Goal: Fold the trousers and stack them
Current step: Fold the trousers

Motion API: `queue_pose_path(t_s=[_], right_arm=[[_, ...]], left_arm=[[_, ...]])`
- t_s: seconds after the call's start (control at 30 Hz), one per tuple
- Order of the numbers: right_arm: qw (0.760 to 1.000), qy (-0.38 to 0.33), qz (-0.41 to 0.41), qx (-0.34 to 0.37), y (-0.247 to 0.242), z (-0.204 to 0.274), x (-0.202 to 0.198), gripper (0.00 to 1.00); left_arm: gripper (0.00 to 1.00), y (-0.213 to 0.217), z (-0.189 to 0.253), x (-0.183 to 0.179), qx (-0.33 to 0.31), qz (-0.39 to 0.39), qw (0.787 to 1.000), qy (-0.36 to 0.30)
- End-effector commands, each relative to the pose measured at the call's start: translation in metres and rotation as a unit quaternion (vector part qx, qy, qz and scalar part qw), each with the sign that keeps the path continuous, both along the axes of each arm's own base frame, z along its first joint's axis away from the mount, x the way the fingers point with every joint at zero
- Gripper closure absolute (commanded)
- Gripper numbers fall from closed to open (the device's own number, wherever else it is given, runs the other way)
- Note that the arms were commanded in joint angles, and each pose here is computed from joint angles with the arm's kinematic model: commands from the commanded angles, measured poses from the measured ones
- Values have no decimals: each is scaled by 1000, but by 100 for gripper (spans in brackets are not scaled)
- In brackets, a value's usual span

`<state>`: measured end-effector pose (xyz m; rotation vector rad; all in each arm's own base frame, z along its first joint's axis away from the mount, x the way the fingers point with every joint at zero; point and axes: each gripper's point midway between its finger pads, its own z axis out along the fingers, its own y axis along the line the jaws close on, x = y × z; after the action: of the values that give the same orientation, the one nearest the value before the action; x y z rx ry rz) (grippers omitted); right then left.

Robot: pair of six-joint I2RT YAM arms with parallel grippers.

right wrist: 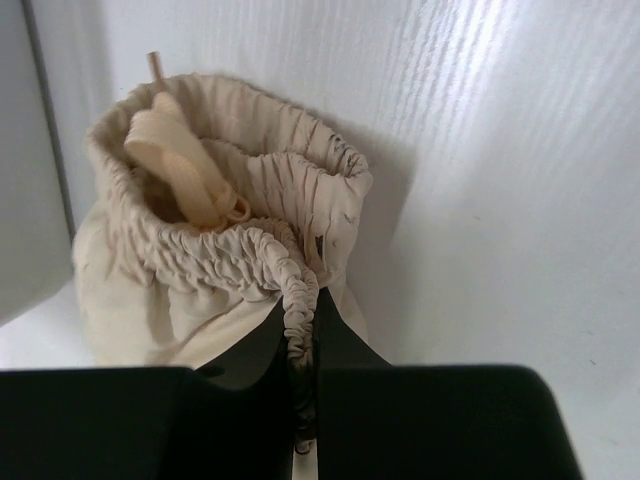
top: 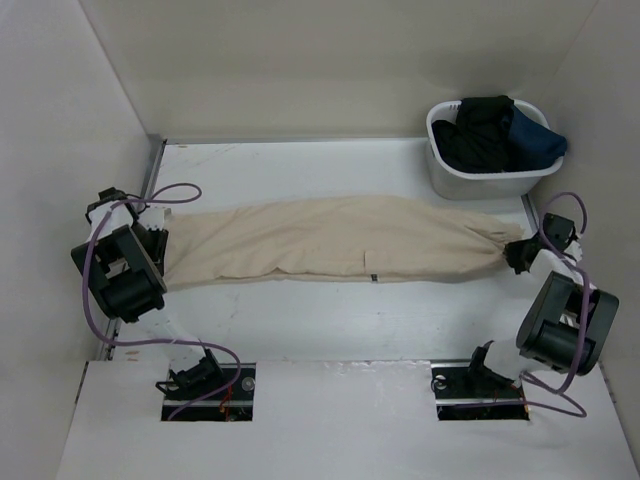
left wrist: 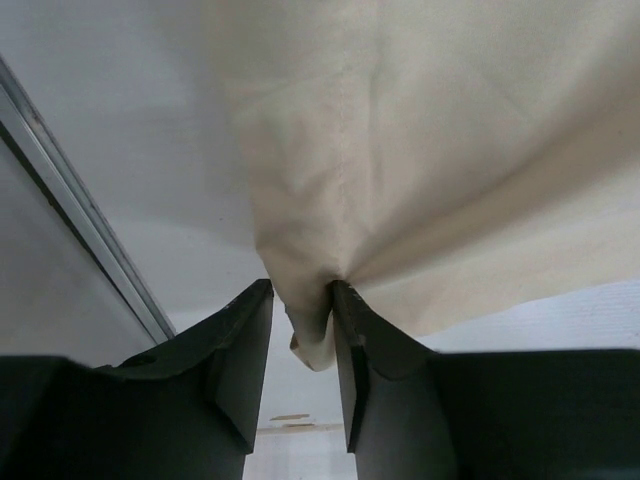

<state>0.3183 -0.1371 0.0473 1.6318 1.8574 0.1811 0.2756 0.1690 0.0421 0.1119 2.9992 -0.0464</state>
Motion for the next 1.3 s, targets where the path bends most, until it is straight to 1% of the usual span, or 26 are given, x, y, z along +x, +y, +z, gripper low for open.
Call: queue_pose_path(t_s=[0.0,0.07,0.13,0.23,0.3,0.43,0.53,0.63,0.7,0.77,0.87,0.93,1.0,1.1,1.2,1.27], right_arm=[[999,-23,-12,-41,-17,31,-9,100],[999,-22,-13,-45,-21,35,-16,100],[999,-18,-18,-31,-20,27,-28,100],[1000,-10,-14,-4,-7,10,-41,100],[1000,-20,-18,-8,-2,12,-46,100],[996,-45,-8,-74,-9,57,-47,100],[989,-43,9,-144,-17,96,-46,100],[970,-35,53,-235,-20,143,-41,100],[950,-27,90,-298,-16,172,-38,100],[926,-35,141,-347,0,200,-29,100],[874,-60,249,-412,52,236,-7,100],[841,-72,310,-439,98,247,7,100],[805,-71,371,-457,151,244,20,100],[751,-63,458,-471,233,225,38,100],[707,-52,521,-476,307,197,52,100],[686,-46,549,-475,349,180,57,100]], left_arm=[[67,0,31,12,33,-44,997,-48],[63,-2,36,14,42,-60,996,-55],[60,-1,42,19,46,-62,995,-65],[60,6,52,27,57,-62,994,-74],[60,11,62,35,71,-61,992,-86],[57,4,80,57,83,-78,987,-115],[56,-12,71,72,79,-107,985,-110],[57,-21,58,83,71,-114,986,-96],[57,-23,50,87,70,-111,988,-86],[56,-24,45,88,68,-108,989,-78],[57,-28,29,86,61,-112,990,-59],[57,-27,20,85,62,-106,991,-49],[57,-31,14,83,56,-104,992,-46],[57,-45,7,82,41,-115,991,-44],[59,-56,2,83,37,-129,990,-44],[63,-58,-2,82,35,-131,990,-40]])
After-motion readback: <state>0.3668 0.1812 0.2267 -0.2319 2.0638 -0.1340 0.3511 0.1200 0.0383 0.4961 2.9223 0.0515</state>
